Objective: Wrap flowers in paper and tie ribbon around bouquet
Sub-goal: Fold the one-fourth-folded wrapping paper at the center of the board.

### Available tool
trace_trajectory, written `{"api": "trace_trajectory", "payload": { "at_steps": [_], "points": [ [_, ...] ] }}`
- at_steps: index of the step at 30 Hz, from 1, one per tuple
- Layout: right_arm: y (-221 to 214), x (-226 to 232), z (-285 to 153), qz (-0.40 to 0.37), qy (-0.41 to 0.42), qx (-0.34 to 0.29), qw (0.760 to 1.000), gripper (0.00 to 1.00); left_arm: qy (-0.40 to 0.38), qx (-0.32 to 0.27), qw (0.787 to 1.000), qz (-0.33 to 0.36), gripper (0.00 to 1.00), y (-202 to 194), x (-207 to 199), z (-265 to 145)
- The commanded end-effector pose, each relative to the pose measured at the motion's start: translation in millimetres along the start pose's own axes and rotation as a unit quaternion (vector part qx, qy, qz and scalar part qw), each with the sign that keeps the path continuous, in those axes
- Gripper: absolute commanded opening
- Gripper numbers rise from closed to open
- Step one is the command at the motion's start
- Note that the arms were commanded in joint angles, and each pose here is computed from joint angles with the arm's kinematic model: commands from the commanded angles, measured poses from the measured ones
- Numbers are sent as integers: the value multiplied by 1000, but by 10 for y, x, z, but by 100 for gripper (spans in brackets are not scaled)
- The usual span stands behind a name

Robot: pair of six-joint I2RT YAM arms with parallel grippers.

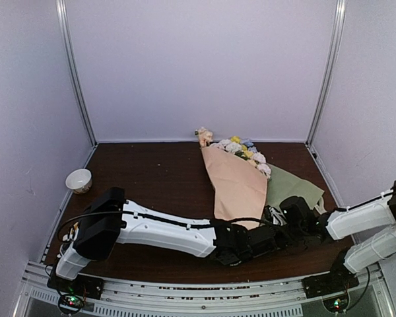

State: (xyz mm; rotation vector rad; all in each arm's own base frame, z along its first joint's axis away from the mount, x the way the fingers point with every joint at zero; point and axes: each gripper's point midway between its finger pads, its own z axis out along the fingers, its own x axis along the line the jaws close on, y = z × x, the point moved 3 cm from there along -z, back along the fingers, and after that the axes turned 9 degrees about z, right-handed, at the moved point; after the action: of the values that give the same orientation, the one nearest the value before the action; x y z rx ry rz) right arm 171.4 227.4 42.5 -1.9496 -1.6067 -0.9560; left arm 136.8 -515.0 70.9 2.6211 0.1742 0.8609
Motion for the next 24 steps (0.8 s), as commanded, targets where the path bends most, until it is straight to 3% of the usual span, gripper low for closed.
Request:
{"api": "trace_trajectory", "payload": {
  "at_steps": [1,5,8,14,19,24],
  "points": [
    [254,100,-255,8,4,-69,998,8,-38,24,998,38,0,-124,-238,130],
    [506,89,-518,30,17,-125,992,12,-44,27,998,42,0,-142,-279,157],
    [667,142,-641,16,6,-144,989,27,-49,26,997,45,0,-133,-309,179],
    [844,299,-693,8,18,-147,989,39,-54,31,997,50,0,-146,-348,216],
    [851,284,-583,8,12,-123,992,62,-55,33,997,52,0,-144,-355,227],
    [819,388,-515,-4,48,-102,994,63,-57,33,997,52,0,-143,-358,232]
  ]
}}
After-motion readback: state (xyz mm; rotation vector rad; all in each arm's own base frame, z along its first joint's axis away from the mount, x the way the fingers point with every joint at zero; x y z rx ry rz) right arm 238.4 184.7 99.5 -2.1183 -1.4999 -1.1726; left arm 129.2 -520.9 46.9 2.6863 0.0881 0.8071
